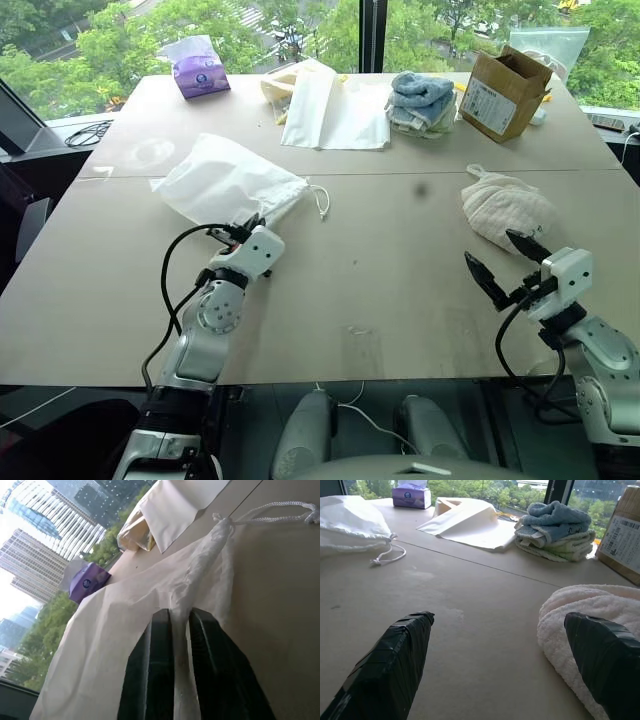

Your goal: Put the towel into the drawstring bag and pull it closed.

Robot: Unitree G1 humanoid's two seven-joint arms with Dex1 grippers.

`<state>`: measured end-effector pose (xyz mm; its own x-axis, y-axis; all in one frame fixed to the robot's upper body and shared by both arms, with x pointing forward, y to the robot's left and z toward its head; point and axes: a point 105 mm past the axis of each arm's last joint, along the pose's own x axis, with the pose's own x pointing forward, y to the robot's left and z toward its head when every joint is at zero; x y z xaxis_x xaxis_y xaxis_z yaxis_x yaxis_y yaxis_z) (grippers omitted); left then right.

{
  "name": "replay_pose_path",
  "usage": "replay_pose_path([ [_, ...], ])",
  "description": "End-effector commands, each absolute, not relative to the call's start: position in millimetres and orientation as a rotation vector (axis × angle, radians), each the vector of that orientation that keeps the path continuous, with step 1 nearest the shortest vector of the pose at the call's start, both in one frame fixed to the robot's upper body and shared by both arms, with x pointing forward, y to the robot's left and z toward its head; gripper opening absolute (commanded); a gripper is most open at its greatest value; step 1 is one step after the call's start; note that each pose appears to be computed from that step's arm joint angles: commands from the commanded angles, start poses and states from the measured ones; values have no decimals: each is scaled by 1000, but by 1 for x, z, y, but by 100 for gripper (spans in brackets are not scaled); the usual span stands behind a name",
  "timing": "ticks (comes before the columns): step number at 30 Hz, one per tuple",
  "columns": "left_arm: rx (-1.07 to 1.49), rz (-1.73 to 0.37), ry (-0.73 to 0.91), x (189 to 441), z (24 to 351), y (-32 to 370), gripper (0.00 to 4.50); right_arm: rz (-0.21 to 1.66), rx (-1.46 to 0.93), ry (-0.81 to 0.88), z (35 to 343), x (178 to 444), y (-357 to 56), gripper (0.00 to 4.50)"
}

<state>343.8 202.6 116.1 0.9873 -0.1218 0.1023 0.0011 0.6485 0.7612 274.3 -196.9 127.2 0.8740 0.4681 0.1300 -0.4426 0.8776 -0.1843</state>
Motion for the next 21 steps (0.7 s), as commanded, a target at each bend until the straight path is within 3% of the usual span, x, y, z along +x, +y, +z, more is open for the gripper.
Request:
replay_pose_path([
  [1, 871, -43, -207, 345, 132, 205, 11, 471, -179, -225, 140, 271, -200, 450],
  [5, 788, -73, -239, 346, 142, 200, 11, 468, -180, -227, 140, 272, -200, 450],
  [12, -8, -231, -205, 356, 178, 200, 11, 475, -178, -233, 141, 274, -199, 450],
  [17, -170, -395, -211, 353, 212, 190, 11, 477, -176, -238, 142, 276, -196, 450],
  [21, -150, -418, -243, 354, 238, 191, 11, 478, -174, -240, 141, 277, -195, 450],
])
